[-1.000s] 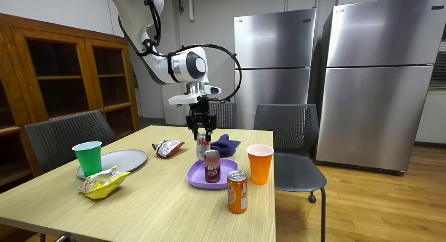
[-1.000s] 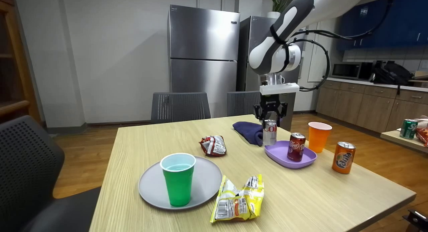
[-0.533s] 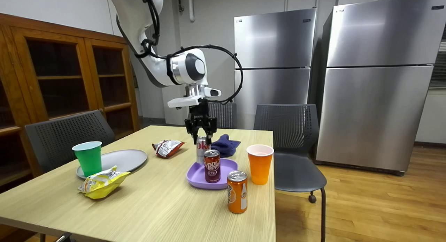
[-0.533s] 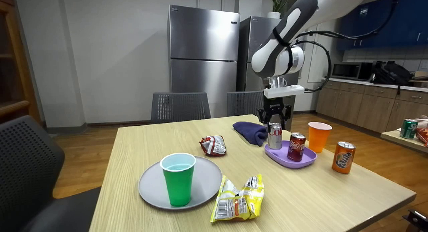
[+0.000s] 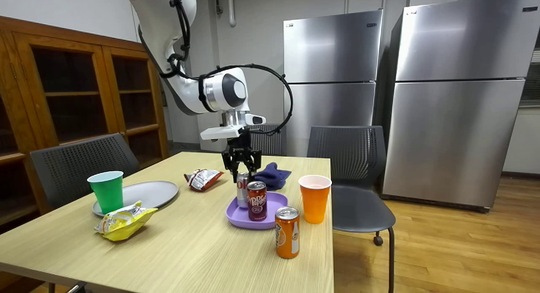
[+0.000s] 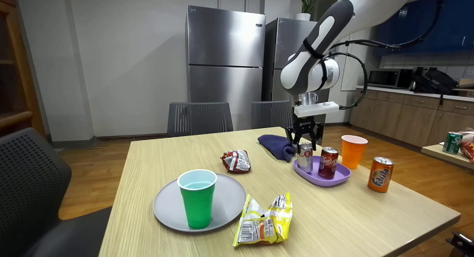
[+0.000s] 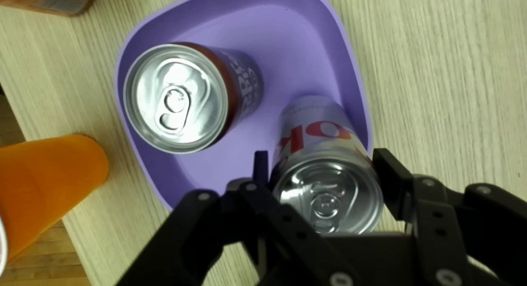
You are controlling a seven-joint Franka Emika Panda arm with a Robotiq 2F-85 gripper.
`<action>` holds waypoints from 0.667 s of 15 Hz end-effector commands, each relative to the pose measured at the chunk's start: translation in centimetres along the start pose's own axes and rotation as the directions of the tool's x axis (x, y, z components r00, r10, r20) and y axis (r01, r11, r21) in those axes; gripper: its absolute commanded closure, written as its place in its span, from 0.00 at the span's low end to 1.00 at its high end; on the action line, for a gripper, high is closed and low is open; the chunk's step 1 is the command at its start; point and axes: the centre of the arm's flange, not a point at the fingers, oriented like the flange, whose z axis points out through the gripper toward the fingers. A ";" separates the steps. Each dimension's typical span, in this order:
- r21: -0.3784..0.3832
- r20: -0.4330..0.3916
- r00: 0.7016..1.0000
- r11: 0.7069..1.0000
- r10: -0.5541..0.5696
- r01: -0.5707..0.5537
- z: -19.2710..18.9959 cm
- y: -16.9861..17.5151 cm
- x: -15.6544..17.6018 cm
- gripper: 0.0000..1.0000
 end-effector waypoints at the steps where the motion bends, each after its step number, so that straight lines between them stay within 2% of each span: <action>1: -0.004 -0.045 0.999 1.000 -0.023 0.023 -0.5 0.4 -1.2 0.61; 4: -0.003 -0.066 0.997 1.000 -0.031 0.031 -0.7 0.3 -1.2 0.61; 5: -0.007 -0.064 0.998 1.000 -0.025 0.024 -0.9 0.3 -1.2 0.11; 6: -0.002 -0.062 0.998 1.000 -0.023 0.023 -1.3 0.3 -1.2 0.10; 8: 0.004 -0.067 0.998 1.000 -0.016 0.016 -2.4 0.6 -1.3 0.00; 10: 0.004 -0.087 0.996 1.000 -0.017 0.017 -3.9 0.9 -1.3 0.00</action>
